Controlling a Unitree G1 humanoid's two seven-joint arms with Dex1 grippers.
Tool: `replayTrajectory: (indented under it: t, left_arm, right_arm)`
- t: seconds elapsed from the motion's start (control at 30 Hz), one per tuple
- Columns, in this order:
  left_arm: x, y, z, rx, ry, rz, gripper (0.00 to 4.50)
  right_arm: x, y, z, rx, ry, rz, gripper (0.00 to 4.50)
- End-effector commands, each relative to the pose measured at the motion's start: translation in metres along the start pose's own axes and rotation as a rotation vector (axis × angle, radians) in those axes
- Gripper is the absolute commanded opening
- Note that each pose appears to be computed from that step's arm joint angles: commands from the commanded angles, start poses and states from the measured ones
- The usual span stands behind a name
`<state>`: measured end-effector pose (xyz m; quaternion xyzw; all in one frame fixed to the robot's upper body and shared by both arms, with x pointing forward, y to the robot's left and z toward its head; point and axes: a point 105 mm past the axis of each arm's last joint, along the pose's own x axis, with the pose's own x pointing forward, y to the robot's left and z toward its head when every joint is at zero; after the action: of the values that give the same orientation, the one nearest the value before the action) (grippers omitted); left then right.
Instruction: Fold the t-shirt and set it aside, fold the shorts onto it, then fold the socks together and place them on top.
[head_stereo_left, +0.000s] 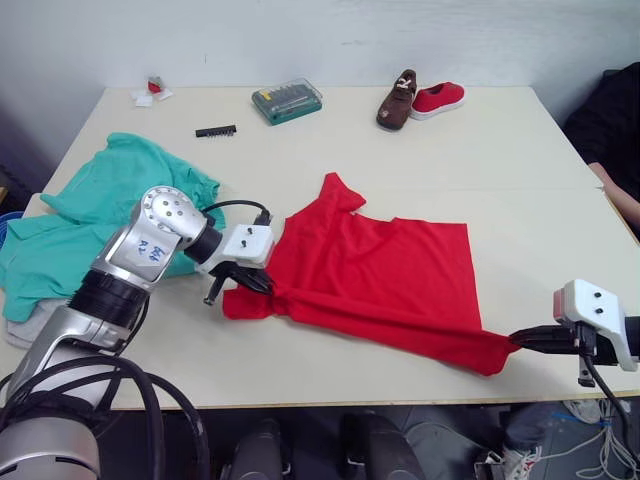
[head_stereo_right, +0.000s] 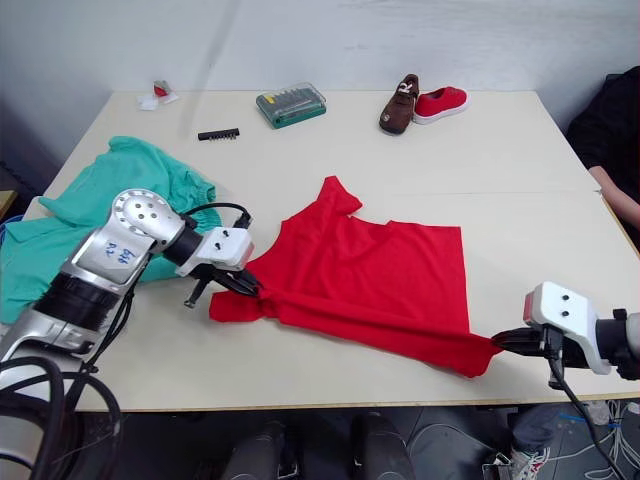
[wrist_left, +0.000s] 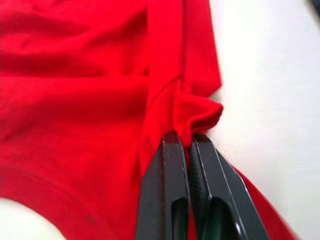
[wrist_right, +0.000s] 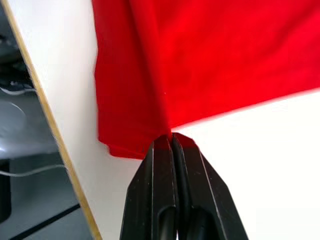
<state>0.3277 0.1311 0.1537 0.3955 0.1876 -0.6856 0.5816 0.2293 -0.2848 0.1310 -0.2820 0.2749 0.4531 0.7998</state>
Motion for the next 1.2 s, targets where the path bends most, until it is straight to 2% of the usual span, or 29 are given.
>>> replayTrajectory:
  t: [0.03,0.23,0.27,0.3,0.37,0.57,0.73,0.77,0.9,1.03,1.1,1.2]
  left_arm:
    - [-0.003,0.001,-0.004,0.021,0.022,-0.014,0.0]
    - [0.001,0.009,-0.005,-0.005,-0.019,0.025,0.0]
    - [0.0,0.011,-0.005,-0.018,-0.034,0.039,0.24]
    - [-0.001,0.012,-0.004,-0.022,-0.05,0.057,0.5]
    - [-0.004,0.015,-0.003,-0.035,-0.069,0.091,0.95]
    - [-0.036,0.024,0.004,-0.081,-0.184,0.281,2.73]
    - [-0.064,-0.002,0.0,-0.161,-0.227,0.394,4.26]
    - [-0.066,-0.009,-0.002,-0.18,-0.225,0.41,4.49]
    - [-0.072,-0.038,-0.004,-0.251,-0.219,0.473,4.49]
    - [-0.066,-0.062,-0.008,-0.249,-0.177,0.457,4.49]
    - [-0.061,-0.066,-0.017,-0.226,-0.119,0.456,4.49]
    - [-0.057,-0.062,-0.024,-0.193,-0.097,0.485,4.49]
  right_arm:
    - [0.001,-0.008,0.002,-0.036,-0.014,-0.066,0.04]
    - [0.006,-0.01,0.005,-0.023,-0.056,-0.123,0.04]
    - [0.005,-0.011,0.005,-0.017,-0.062,-0.14,0.01]
    - [0.004,-0.012,0.005,-0.013,-0.07,-0.154,0.19]
    - [0.002,-0.013,0.006,-0.007,-0.082,-0.171,0.62]
    - [-0.016,-0.016,0.022,-0.002,-0.148,-0.263,2.62]
    - [-0.024,0.002,0.054,-0.015,-0.273,-0.284,4.31]
    - [-0.023,0.008,0.061,-0.015,-0.307,-0.272,4.5]
    - [-0.004,0.033,0.092,-0.002,-0.436,-0.176,4.5]
    - [0.014,0.056,0.11,-0.028,-0.482,-0.061,4.5]
    - [0.021,0.062,0.116,-0.046,-0.49,-0.021,4.5]
    - [0.026,0.064,0.121,-0.052,-0.5,0.003,4.5]
